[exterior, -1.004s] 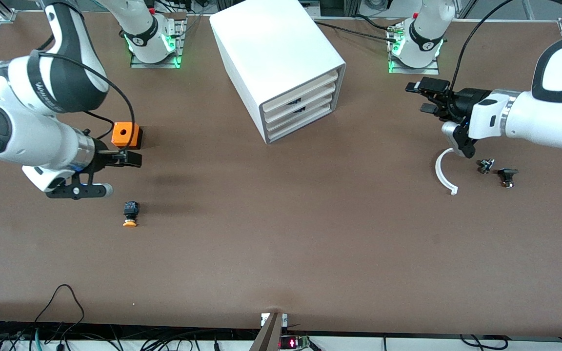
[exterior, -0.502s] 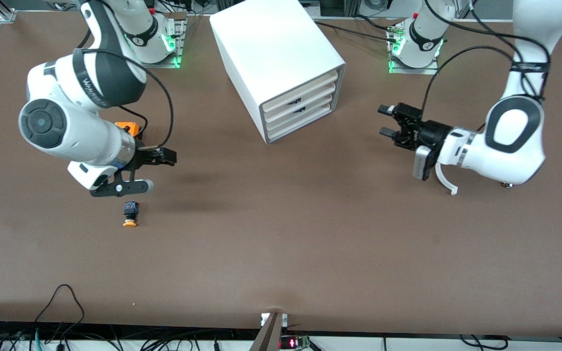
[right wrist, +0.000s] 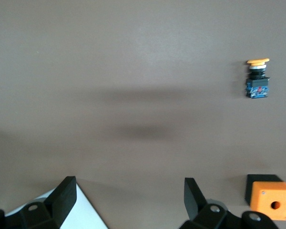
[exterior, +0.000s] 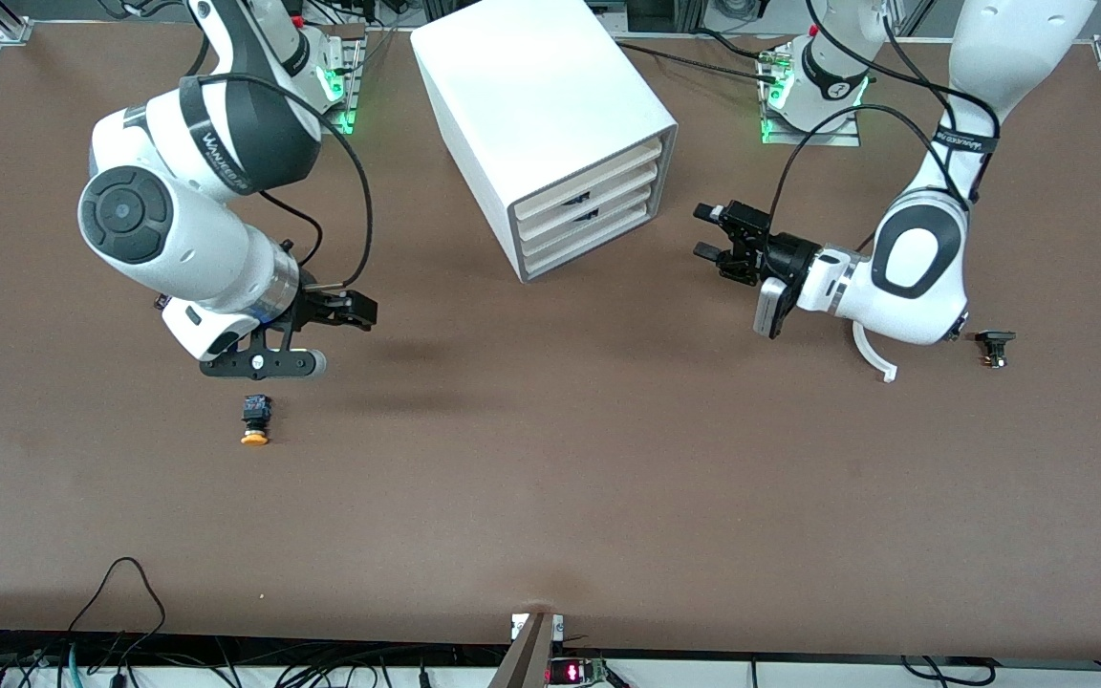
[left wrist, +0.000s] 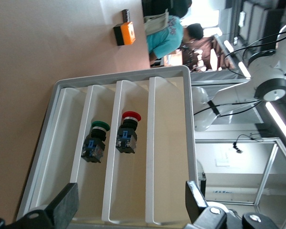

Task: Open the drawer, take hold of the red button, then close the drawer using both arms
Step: 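Grasp the drawer handle with the left gripper while the right gripper approaches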

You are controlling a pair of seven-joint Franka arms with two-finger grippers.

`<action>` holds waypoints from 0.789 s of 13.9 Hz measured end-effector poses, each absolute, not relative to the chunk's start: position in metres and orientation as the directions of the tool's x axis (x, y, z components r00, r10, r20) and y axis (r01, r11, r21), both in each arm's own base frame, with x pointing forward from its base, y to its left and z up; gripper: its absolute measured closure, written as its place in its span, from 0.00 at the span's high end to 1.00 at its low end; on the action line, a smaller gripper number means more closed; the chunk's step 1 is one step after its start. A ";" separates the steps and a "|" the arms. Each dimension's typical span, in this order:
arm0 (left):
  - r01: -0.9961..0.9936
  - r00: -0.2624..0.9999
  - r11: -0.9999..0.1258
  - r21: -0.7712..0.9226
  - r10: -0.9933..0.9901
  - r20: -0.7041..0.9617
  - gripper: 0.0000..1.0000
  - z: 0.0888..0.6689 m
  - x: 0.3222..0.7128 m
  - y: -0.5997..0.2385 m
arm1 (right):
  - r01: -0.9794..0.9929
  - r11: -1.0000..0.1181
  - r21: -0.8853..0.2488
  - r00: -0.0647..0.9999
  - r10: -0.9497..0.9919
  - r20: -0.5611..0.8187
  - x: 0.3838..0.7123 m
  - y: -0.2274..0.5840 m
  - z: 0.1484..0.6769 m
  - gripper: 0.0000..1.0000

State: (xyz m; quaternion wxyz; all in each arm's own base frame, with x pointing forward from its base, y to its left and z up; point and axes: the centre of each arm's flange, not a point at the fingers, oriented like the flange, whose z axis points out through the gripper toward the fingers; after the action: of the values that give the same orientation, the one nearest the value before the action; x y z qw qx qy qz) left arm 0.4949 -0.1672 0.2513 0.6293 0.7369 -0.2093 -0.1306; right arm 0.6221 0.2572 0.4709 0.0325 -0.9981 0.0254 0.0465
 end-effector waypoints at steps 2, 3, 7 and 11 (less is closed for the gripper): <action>-0.135 0.894 -0.078 0.988 -0.439 0.088 0.97 0.218 0.473 -0.175 | -0.122 -0.991 -0.059 0.989 -0.117 -0.093 0.622 0.276 0.469 1.00; -0.120 0.901 -0.065 0.991 -0.427 0.081 0.95 0.205 0.462 -0.184 | -0.149 -0.987 -0.059 0.985 -0.143 -0.092 0.622 0.285 0.467 1.00; -0.047 0.906 -0.050 0.998 -0.422 0.021 0.84 0.179 0.428 -0.213 | -0.275 -0.958 -0.079 0.960 -0.270 -0.070 0.632 0.312 0.475 1.00; -0.010 0.897 -0.051 0.999 -0.441 -0.014 0.71 0.167 0.411 -0.224 | -0.392 -0.916 -0.087 0.920 -0.387 -0.069 0.630 0.339 0.477 1.00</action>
State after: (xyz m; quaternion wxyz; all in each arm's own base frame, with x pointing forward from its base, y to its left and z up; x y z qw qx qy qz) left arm 0.4112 -0.2237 0.1667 0.6703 0.7067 -0.1595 -0.1609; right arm 0.6304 0.3395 0.4767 0.0496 -0.9785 0.1988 0.0252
